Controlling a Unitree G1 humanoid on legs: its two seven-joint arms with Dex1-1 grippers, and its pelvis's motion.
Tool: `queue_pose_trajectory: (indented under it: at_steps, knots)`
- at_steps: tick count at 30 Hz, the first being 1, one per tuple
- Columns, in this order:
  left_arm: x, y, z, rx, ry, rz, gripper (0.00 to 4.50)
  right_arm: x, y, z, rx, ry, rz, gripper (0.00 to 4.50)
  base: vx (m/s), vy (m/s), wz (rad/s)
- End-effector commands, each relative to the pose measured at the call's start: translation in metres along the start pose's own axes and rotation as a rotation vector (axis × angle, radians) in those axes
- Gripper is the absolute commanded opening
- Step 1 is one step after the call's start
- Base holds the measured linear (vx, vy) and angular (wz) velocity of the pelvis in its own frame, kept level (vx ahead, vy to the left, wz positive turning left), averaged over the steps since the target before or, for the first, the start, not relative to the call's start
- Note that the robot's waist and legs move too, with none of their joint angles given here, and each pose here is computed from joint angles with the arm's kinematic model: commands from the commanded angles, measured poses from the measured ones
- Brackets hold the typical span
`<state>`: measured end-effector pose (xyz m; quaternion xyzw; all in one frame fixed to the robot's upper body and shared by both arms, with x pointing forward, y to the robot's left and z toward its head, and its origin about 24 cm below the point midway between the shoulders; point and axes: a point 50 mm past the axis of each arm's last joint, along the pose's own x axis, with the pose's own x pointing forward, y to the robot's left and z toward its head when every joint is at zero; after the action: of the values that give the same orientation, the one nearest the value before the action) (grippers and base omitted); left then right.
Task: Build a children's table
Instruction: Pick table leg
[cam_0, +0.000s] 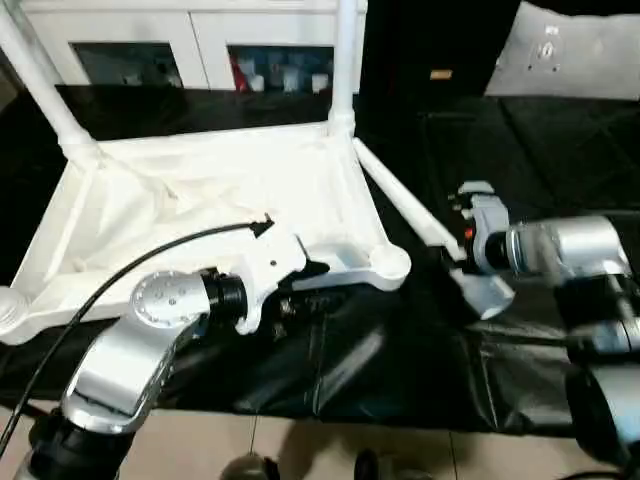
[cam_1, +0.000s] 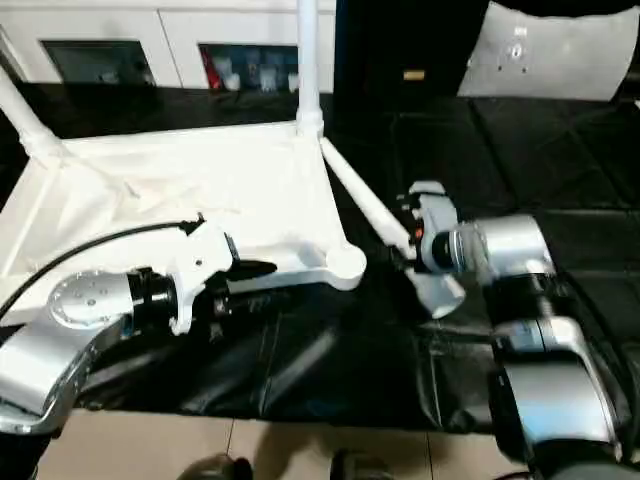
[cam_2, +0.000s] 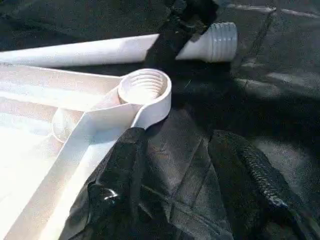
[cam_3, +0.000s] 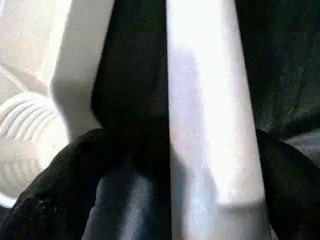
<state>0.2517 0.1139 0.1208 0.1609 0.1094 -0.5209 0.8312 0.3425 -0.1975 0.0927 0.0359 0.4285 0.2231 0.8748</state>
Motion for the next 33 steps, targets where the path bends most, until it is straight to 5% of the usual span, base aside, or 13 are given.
queue_pose_trajectory:
  at_steps: [1,10,22,25,31,33]
  knots:
    - [0.0,-0.003,0.002,0.005,-0.004,-0.004,2.35,0.0,0.006,-0.008,0.02,0.039,0.046,4.14,0.0,0.0,0.0]
    - [0.002,-0.003,0.002,-0.049,-0.01,0.008,2.35,-0.006,0.014,-0.019,0.031,0.066,0.06,3.35,0.0,0.0,0.0]
    - [0.004,-0.001,0.001,-0.066,-0.019,0.023,2.35,-0.015,0.008,-0.017,0.084,0.003,0.017,2.36,0.0,0.0,0.0]
    - [0.006,0.002,0.001,-0.058,-0.038,0.078,2.35,-0.023,0.005,-0.013,0.105,-0.071,-0.006,2.02,0.0,0.0,0.0]
    - [0.01,0.011,0.006,-0.082,-0.093,0.167,2.35,-0.045,0.004,0.012,0.179,-0.434,0.052,1.87,0.0,0.0,0.0]
    - [0.012,0.012,0.007,-0.079,-0.095,0.166,2.35,-0.049,0.005,0.012,0.207,-0.482,0.089,1.86,0.0,0.0,0.0]
